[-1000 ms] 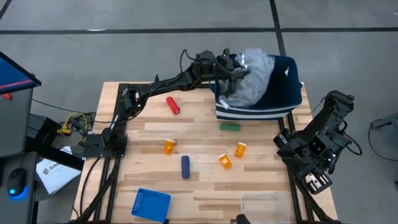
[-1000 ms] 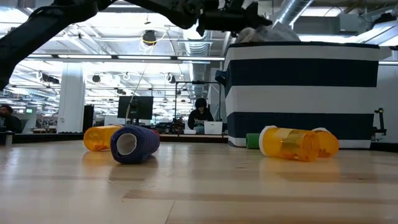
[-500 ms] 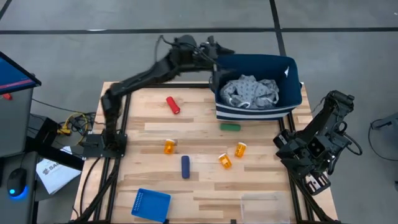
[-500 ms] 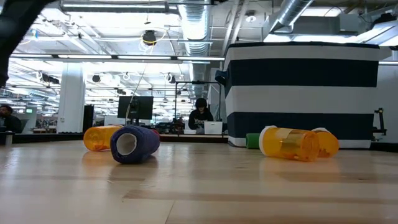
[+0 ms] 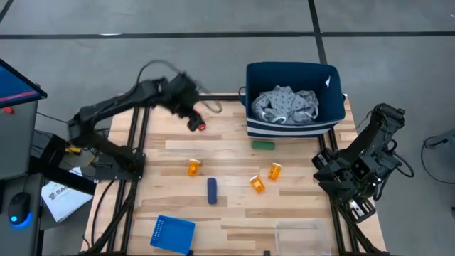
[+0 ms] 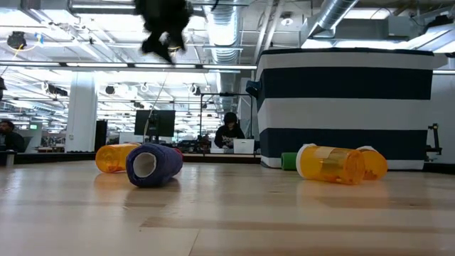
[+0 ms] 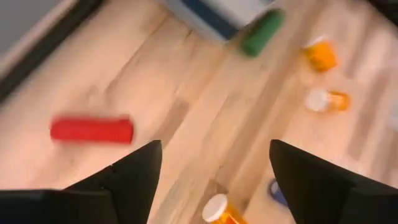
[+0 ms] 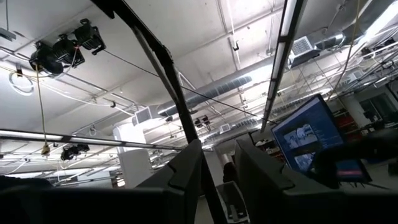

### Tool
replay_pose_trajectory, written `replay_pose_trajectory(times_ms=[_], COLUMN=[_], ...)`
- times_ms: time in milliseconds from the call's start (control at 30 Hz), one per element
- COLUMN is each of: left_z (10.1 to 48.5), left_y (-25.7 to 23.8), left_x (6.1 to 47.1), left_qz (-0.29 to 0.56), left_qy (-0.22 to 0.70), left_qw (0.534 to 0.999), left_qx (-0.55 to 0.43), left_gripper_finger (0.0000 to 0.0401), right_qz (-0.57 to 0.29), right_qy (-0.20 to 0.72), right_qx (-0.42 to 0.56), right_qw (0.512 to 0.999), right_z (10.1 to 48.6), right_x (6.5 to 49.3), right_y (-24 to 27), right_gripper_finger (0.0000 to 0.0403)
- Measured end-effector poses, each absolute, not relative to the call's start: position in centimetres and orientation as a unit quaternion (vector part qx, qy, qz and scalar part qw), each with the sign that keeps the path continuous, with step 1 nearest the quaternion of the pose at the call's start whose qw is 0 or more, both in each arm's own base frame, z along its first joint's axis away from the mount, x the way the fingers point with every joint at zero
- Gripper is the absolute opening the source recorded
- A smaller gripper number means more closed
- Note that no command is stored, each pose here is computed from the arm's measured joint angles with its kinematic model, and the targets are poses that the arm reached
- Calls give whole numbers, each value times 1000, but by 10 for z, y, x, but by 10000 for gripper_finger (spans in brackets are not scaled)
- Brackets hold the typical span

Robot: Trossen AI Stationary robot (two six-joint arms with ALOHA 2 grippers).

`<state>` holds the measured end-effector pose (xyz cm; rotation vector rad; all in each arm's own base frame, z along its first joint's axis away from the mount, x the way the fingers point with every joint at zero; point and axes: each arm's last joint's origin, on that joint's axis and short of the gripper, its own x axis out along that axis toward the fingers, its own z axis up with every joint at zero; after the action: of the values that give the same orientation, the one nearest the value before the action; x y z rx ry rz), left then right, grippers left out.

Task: Pick & place medical supplies in basket/bin
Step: Put the left orange pill bottle into the blue basket

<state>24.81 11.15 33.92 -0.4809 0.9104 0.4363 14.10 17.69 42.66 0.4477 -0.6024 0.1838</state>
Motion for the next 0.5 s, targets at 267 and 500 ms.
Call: replay_pose_trajectory(times_ms=[267, 500], left_z=[262, 223], left_y=[119, 130], left_x=[200, 187], left_qz=[410, 388], left_qy=[111, 182], left_qw=[791, 794], left_qx=[-441, -432], left_gripper_finger=[265, 238], right_qz=[91, 94], right_qy=[-294, -294], right_qx=[224, 234], right_qw=[925, 922], right_z=[427, 427], right_x=[141, 141], right_y=[177, 177], right_gripper_finger=[95, 95])
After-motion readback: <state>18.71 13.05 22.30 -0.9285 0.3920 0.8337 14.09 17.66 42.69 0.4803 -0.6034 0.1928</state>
